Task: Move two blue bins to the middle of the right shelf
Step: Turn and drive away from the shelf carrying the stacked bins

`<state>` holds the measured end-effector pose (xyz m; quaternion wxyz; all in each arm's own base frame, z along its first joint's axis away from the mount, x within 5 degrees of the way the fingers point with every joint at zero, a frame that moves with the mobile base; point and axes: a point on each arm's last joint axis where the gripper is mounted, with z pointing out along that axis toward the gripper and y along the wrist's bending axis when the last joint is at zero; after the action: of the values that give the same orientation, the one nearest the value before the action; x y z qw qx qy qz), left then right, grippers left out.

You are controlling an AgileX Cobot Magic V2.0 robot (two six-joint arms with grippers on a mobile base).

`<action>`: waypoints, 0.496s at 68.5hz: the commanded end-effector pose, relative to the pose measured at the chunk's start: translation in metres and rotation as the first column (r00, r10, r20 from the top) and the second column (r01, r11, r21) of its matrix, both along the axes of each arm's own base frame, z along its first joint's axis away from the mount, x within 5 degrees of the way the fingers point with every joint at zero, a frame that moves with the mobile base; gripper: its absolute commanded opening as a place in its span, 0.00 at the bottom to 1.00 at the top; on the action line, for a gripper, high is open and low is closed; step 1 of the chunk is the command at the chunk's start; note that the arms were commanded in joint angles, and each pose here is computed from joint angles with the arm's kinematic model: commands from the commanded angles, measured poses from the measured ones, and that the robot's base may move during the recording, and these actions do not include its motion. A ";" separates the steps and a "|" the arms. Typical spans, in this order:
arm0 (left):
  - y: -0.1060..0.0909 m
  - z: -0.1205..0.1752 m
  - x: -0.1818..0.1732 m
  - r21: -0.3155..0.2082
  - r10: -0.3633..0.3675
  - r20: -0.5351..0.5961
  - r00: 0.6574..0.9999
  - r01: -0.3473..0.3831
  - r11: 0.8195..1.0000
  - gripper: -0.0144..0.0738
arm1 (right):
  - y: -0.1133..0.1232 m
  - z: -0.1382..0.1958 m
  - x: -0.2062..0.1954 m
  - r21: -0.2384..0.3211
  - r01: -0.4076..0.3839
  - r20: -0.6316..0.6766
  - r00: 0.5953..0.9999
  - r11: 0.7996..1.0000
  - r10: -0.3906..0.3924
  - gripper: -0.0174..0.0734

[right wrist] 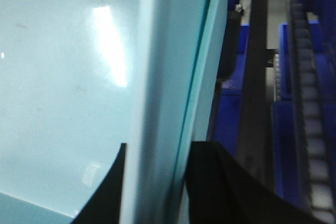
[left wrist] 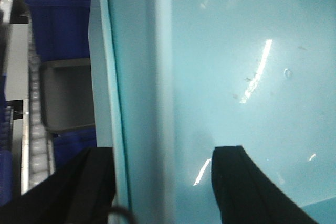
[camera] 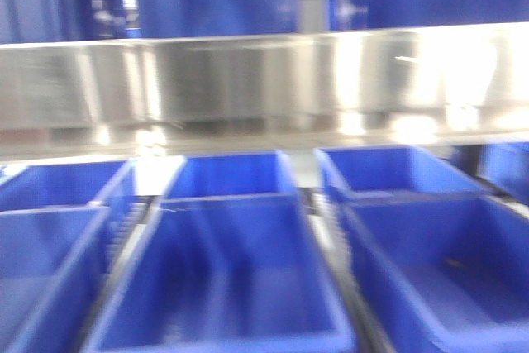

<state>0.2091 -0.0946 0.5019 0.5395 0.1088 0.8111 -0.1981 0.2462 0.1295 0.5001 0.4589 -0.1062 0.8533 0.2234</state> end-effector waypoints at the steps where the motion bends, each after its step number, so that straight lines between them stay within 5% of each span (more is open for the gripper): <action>1: 0.001 0.016 -0.007 -0.031 -0.015 0.115 0.993 0.019 0.999 0.04 | -0.003 0.016 -0.003 0.042 0.008 0.104 0.995 0.999 -0.012 0.02; 34: 0.001 0.016 -0.007 -0.031 -0.015 0.115 0.993 0.019 0.999 0.04 | -0.003 0.016 -0.003 0.042 0.008 0.104 0.995 0.999 -0.012 0.02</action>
<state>0.2091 -0.0946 0.5021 0.5405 0.1094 0.8104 -0.1981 0.2462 0.1295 0.5001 0.4589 -0.1062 0.8533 0.2234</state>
